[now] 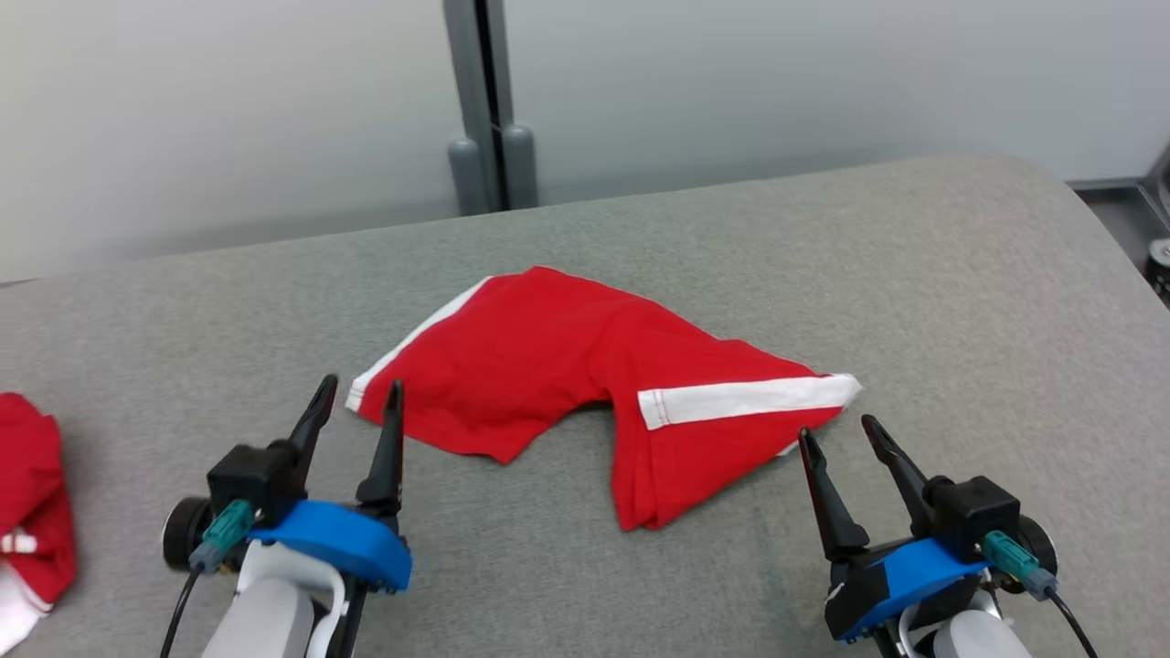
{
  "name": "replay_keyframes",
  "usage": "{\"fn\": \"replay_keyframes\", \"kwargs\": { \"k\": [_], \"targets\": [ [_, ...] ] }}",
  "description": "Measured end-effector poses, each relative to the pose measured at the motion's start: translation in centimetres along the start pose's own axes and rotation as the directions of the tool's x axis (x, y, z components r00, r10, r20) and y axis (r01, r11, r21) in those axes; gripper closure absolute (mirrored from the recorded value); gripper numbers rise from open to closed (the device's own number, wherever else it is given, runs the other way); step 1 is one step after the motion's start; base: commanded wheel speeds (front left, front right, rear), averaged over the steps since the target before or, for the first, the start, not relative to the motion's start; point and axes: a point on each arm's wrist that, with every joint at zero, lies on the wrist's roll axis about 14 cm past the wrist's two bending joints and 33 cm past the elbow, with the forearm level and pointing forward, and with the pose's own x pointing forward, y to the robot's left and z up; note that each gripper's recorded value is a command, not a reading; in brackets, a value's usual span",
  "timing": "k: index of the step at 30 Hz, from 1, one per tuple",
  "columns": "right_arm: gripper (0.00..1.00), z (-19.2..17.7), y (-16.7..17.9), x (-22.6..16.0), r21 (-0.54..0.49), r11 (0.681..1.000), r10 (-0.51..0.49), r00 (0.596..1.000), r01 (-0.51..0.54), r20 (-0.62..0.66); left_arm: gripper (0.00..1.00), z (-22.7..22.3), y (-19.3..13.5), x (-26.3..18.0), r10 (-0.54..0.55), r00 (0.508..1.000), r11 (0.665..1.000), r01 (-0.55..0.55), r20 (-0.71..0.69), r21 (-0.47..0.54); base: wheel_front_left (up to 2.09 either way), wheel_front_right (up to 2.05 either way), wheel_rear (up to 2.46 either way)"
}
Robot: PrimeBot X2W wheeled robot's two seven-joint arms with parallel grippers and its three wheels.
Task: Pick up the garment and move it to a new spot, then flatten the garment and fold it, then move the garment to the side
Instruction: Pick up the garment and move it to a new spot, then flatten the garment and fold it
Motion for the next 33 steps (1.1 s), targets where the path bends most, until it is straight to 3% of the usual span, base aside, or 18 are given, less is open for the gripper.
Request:
{"fn": "replay_keyframes", "kwargs": {
  "k": [5, 10, 15, 26, 30, 33],
  "targets": [
    [0.00, 0.3, 0.8, 0.3, -0.004, 1.000, 0.022, 1.000, -0.022, 0.009, 0.00, -0.5, 3.4, -3.5, 0.142, 0.990, 0.990, -0.142, -0.002, -0.003, 0.00, 0.00, 0.00],
    [0.00, 0.1, 1.3, 0.3, -0.002, 0.999, 0.036, 0.999, -0.036, 0.004, 0.00, -1.0, 6.5, -6.7, 0.282, 0.959, 0.959, -0.282, 0.000, -0.032, 0.00, 0.00, 0.00],
    [0.00, 0.0, 1.7, 0.2, 0.000, 0.999, 0.047, 0.999, -0.047, 0.000, 0.00, -2.0, 7.7, -9.2, 0.351, 0.936, 0.935, -0.351, -0.018, -0.038, 0.00, 0.00, 0.00],
    [0.00, -0.2, 1.7, 0.0, 0.001, 0.999, 0.046, 0.999, -0.046, -0.006, 0.00, -2.4, 7.1, -9.3, 0.347, 0.938, 0.937, -0.347, -0.021, -0.032, 0.00, 0.00, 0.00],
    [0.00, -0.4, 1.3, -0.2, 0.002, 0.999, 0.036, 0.999, -0.036, -0.011, 0.00, -2.6, 6.2, -8.6, 0.316, 0.948, 0.948, -0.317, -0.028, -0.030, 0.00, 0.00, 0.00],
    [0.00, -0.7, 0.9, -0.3, 0.003, 1.000, 0.023, 1.000, -0.023, -0.019, 0.00, -3.0, 3.9, -7.1, 0.235, 0.971, 0.971, -0.236, -0.040, -0.028, 0.00, 0.00, 0.00]
  ]
}}
